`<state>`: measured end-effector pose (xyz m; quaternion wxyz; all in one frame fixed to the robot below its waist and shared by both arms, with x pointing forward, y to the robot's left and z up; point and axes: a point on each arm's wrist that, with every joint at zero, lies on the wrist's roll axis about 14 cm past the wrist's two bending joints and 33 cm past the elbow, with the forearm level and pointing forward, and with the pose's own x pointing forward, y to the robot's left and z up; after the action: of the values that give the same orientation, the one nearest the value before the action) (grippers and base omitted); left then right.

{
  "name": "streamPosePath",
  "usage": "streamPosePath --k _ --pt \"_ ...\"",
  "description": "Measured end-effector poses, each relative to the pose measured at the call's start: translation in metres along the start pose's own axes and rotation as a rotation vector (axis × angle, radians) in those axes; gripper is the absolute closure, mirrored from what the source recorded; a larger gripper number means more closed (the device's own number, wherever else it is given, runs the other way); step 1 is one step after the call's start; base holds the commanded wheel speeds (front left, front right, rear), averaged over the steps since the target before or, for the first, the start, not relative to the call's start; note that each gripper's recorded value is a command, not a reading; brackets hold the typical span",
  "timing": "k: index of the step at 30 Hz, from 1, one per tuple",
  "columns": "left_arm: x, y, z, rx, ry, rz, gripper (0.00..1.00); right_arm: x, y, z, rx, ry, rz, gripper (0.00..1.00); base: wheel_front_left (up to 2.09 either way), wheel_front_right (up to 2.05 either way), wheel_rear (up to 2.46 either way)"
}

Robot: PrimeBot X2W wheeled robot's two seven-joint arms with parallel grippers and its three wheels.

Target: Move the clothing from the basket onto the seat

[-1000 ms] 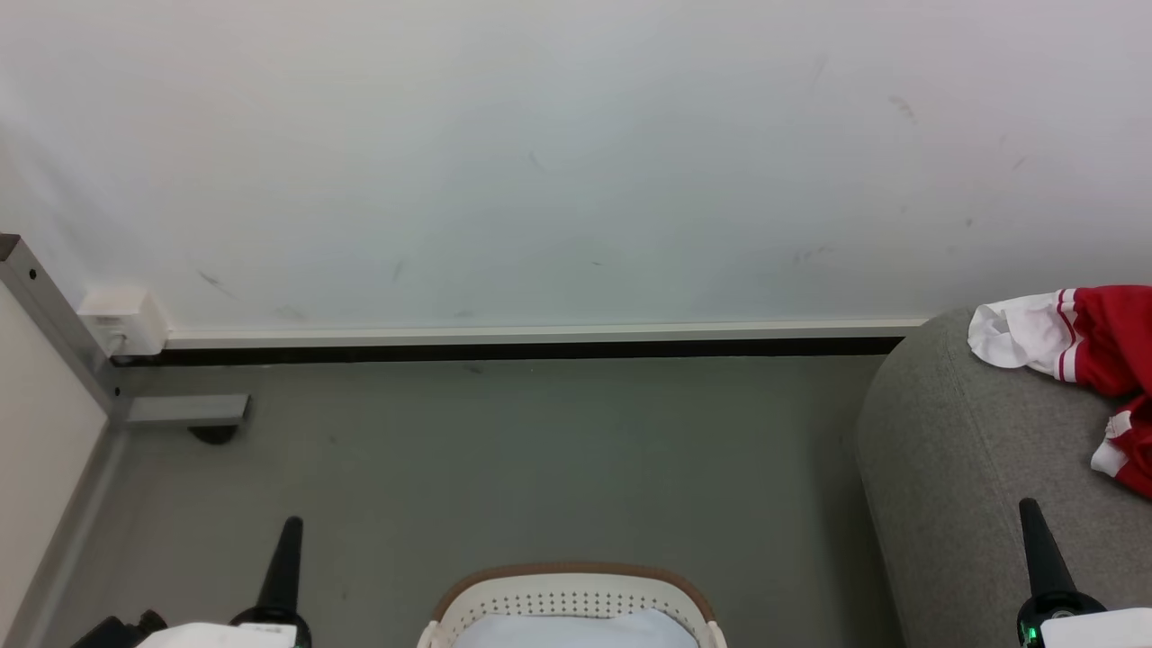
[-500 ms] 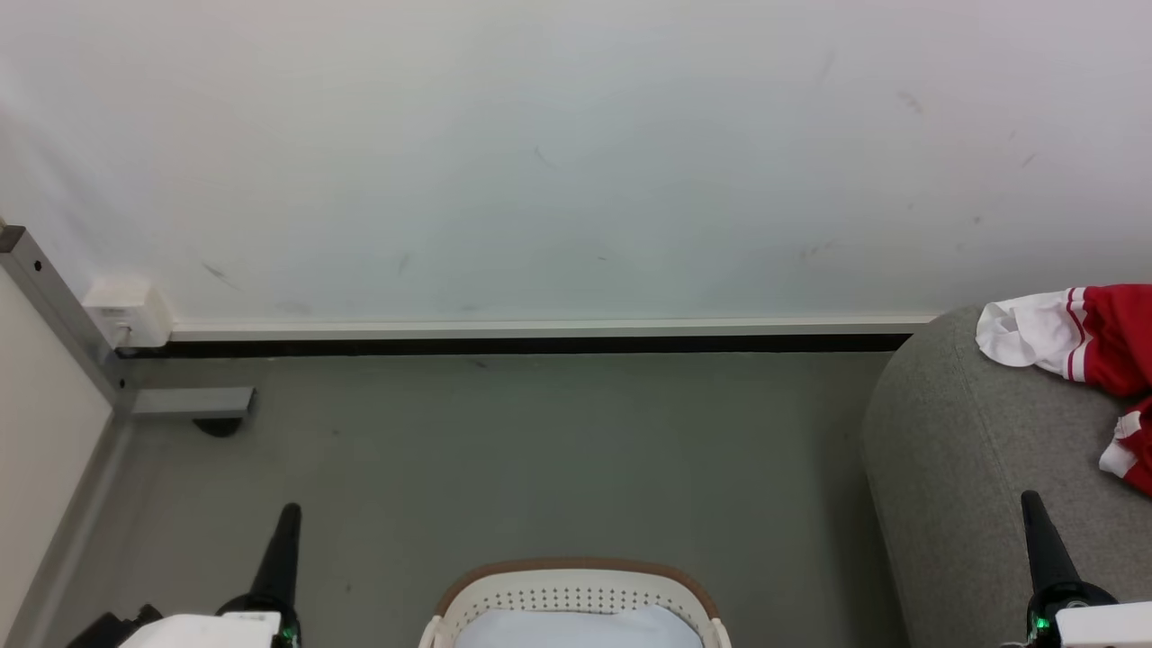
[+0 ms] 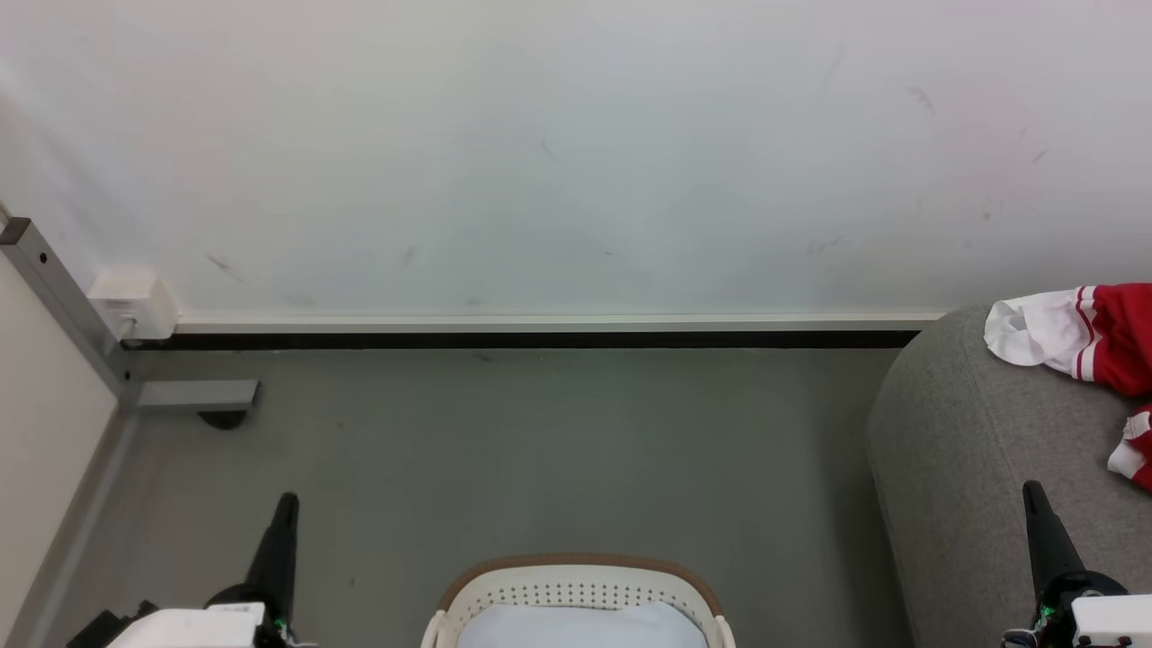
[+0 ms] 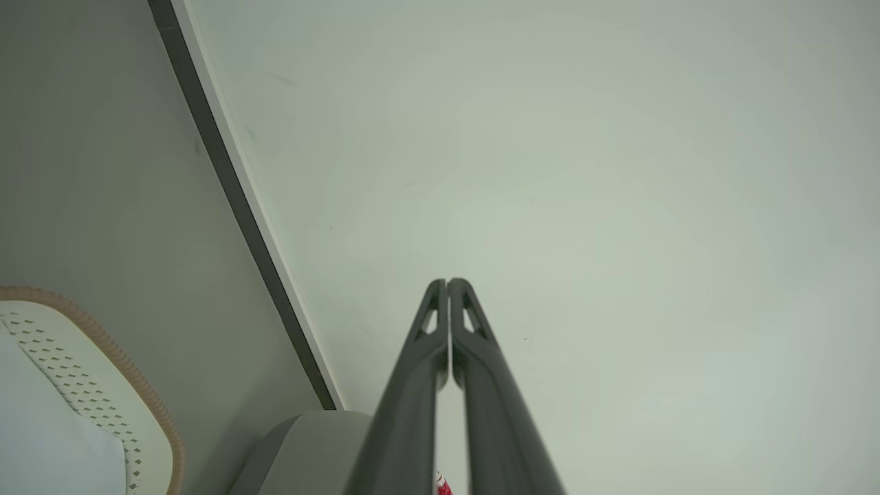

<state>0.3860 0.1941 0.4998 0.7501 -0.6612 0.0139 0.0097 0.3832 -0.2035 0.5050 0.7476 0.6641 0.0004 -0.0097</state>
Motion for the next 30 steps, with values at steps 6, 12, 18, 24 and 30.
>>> streamPosePath --k 6,12,18,24,30 --pt "0.0007 -0.0011 0.0017 -0.048 -0.001 -0.006 1.0 0.0012 -0.0003 -0.001 0.037 0.005 0.001 1.0 0.0 0.0 0.0" --pt "0.0016 -0.0028 0.0035 -0.089 -0.003 -0.014 1.0 0.0027 -0.0003 -0.0026 0.076 0.011 0.003 1.0 0.0 0.0 0.0" --pt "0.0025 -0.0043 0.0051 -0.122 -0.004 -0.022 1.0 0.0047 0.0007 -0.0036 0.114 0.014 0.008 1.0 0.0 0.0 0.0" --pt "0.003 -0.0052 0.0057 -0.127 -0.005 -0.025 1.0 0.006 0.0025 -0.0036 0.122 0.014 0.013 1.0 0.0 0.0 0.0" --pt "0.003 -0.0052 0.0057 -0.127 -0.005 -0.025 1.0 0.006 0.0025 -0.0036 0.122 0.014 0.013 1.0 0.0 0.0 0.0"
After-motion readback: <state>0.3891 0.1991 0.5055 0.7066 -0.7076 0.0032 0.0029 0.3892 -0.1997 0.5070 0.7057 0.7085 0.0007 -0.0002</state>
